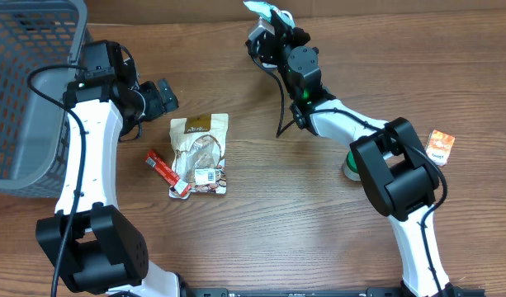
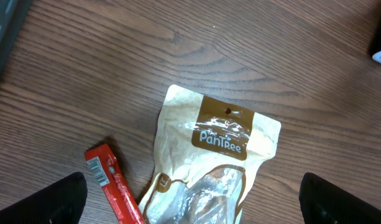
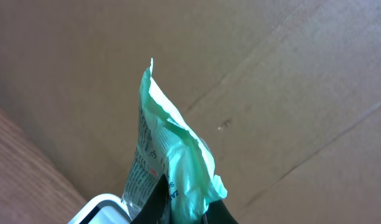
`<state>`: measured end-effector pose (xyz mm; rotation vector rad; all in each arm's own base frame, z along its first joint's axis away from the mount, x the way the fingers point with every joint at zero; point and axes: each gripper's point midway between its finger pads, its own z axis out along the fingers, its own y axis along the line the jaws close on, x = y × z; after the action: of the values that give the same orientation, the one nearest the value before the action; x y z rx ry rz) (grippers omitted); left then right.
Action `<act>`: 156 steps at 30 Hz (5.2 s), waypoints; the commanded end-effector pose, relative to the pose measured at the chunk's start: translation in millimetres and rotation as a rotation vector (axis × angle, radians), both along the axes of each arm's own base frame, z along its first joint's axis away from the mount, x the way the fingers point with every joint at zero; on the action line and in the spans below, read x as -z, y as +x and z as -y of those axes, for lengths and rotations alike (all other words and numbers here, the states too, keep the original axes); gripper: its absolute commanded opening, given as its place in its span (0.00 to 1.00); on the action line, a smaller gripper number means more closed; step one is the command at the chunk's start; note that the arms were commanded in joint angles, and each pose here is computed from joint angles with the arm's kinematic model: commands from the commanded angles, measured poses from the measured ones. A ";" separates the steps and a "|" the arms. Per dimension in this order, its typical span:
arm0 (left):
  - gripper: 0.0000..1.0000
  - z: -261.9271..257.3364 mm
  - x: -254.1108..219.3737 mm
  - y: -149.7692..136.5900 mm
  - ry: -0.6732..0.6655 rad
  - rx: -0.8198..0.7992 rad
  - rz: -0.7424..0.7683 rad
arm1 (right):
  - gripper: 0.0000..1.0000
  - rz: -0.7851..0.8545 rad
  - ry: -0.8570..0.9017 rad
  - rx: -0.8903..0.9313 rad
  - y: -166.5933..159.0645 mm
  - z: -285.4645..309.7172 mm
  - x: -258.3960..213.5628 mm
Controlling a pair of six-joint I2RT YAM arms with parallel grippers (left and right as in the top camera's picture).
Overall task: Scan the item barcode
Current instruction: 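Hold the teal wipes packet up in front of the white scanner, then carry the wipes packet right and lower it beside the Kleenex pack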
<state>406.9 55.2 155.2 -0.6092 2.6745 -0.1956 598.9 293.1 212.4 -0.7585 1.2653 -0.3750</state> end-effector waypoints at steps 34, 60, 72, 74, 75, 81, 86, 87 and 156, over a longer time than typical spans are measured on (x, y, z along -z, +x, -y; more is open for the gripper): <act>1.00 -2.4 -7.6 2.5 0.001 -0.016 0.020 | 0.04 0.031 -0.122 0.053 45.6 2.5 28.7; 1.00 -2.1 -7.6 2.5 0.001 -0.016 0.020 | 0.04 -0.177 -0.128 0.117 30.6 -17.3 77.9; 1.00 -2.2 -7.6 2.5 0.001 -0.016 0.020 | 0.03 -0.168 0.018 0.149 26.1 -17.4 46.6; 1.00 -2.2 -7.7 2.6 0.001 -0.016 0.020 | 0.03 -0.137 0.111 0.134 22.9 -15.2 6.9; 1.00 -2.2 -7.6 2.5 0.001 -0.016 0.020 | 0.03 -0.125 0.133 0.130 21.6 -12.8 -8.0; 1.00 -2.2 -7.6 2.5 0.001 -0.016 0.020 | 0.04 -0.106 0.280 0.138 3.1 18.0 -106.2; 1.00 -2.2 -7.6 2.5 0.001 -0.016 0.020 | 0.04 -0.218 0.409 0.188 -18.6 63.0 -149.9; 1.00 -2.2 -7.6 2.5 0.001 -0.016 0.020 | 0.03 -0.249 0.430 0.206 -23.5 74.0 -153.8; 1.00 -2.4 -7.6 2.6 0.001 -0.016 0.020 | 0.10 -1.622 0.901 0.859 -225.0 272.0 138.8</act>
<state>407.0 55.2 155.2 -0.6090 2.6741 -0.1956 379.1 12.5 86.3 0.4433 2.9619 0.2218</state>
